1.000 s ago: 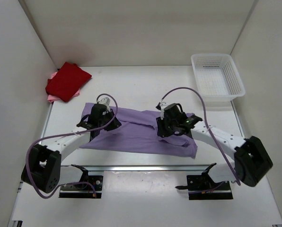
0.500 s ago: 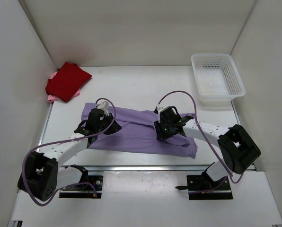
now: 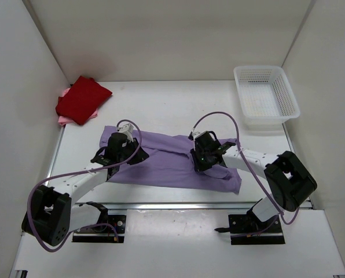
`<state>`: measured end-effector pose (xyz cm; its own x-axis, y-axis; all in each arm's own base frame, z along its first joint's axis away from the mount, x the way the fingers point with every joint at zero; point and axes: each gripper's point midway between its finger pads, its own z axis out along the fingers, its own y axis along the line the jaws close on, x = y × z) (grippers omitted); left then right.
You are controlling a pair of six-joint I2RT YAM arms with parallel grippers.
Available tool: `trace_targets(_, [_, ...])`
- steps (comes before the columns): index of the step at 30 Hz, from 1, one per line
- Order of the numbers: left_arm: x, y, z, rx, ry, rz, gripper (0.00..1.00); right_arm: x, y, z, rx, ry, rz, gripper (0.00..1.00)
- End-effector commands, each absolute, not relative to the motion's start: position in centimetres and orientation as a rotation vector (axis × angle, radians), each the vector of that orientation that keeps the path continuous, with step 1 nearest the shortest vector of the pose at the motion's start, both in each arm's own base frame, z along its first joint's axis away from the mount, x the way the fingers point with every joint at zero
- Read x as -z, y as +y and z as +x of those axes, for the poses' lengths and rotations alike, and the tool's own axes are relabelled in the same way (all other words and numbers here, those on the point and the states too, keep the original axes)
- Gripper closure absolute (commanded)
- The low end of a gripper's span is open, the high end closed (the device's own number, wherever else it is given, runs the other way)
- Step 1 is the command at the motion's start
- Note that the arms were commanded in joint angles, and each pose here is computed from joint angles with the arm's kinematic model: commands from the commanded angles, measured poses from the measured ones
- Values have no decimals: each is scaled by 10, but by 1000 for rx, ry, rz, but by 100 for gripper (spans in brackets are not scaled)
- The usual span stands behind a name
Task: Fold and stack the t-shirts
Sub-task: Fold the other side of the tshirt into a rectangle
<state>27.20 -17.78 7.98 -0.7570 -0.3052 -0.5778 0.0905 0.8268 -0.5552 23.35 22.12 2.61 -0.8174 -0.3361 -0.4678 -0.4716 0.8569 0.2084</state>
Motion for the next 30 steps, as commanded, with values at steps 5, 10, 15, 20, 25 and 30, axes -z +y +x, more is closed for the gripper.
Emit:
trace_targets(5, [-100,-181,278,791,2262,-143,75,-53,230,245,-500,2569,-570,100])
trace_targets(10, [-111,-179,286,798,2232,-151,75,-84,242,229,-601,2606,-646,100])
trace_targets(15, [-117,-187,286,830,2230,-128,75,-90,250,221,-641,2689,-684,100])
trace_targets(20, [-119,-181,288,829,2222,-153,76,-89,266,208,-739,2711,-718,100])
trace_targets(25, [-117,-181,285,828,2228,-148,74,-67,261,194,-722,2783,-716,91])
trace_targets(30, [-118,-178,287,825,2223,-167,75,-71,258,193,-725,2771,-714,73])
